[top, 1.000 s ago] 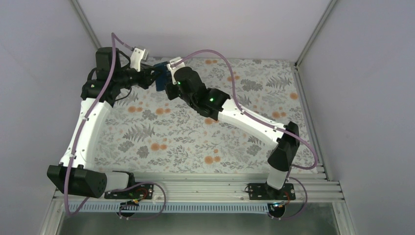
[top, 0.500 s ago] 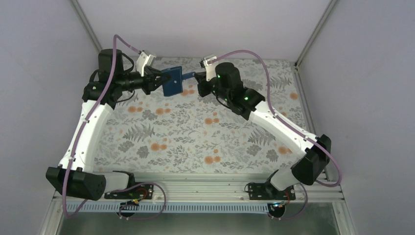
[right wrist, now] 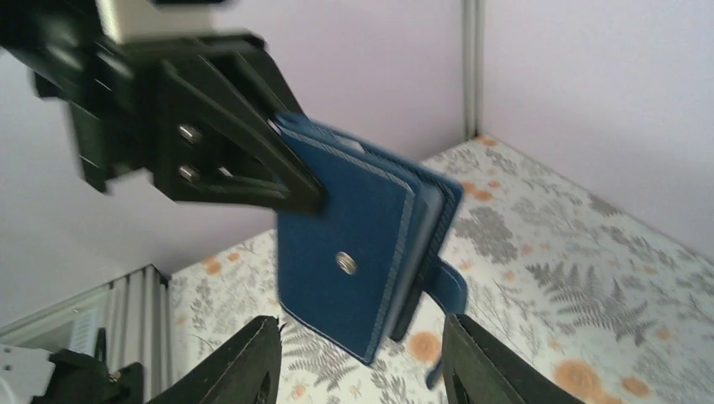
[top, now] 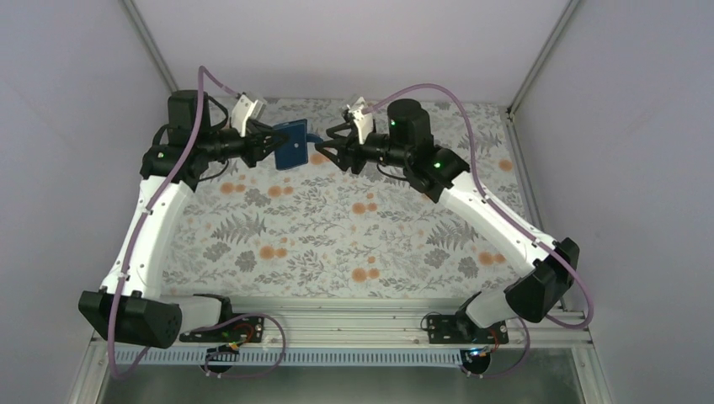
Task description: Take the credit cards out of the card holder
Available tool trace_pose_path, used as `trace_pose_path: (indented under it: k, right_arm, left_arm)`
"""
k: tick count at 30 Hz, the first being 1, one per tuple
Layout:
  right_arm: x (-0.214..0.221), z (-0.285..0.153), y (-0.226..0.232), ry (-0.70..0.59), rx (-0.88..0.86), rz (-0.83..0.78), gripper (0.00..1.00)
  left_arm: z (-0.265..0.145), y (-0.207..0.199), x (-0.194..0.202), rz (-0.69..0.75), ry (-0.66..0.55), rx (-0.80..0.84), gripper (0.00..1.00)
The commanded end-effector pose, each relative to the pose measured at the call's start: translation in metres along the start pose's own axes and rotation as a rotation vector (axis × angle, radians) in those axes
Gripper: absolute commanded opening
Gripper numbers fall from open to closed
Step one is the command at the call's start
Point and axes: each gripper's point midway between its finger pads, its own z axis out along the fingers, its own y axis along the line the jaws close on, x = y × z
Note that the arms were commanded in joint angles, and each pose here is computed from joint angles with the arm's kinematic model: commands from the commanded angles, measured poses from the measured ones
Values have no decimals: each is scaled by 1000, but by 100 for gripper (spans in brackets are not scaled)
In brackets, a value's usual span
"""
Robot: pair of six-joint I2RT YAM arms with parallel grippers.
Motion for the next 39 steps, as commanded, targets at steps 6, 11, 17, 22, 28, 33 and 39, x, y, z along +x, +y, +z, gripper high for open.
trace_pose_path:
  k: [6, 11, 17, 22, 28, 33, 39]
  right_arm:
    - [-56, -15, 18, -133, -62, 91, 57]
    - [-50, -5, 3, -124, -6, 141, 73]
    - [-37, -15, 31, -71, -171, -25, 79]
    - [-23, -31, 37, -51, -239, -86, 77]
    - [-6, -39, 37, -14, -260, -119, 75]
    - [4, -27, 26, 23, -240, -79, 70]
    - [14, -18, 42, 46, -347, -82, 68]
  left_arm:
    - [2, 8, 3, -2, -2, -30, 2]
    - [-2, -6, 1, 19, -13, 25, 2]
    - [-21, -57, -7, 112, -39, 240, 2]
    - [-32, -85, -8, 149, -65, 391, 2]
    - [-39, -100, -7, 176, -81, 474, 2]
    - [-43, -106, -7, 192, -87, 499, 3]
    - [-42, -104, -6, 188, -83, 490, 2]
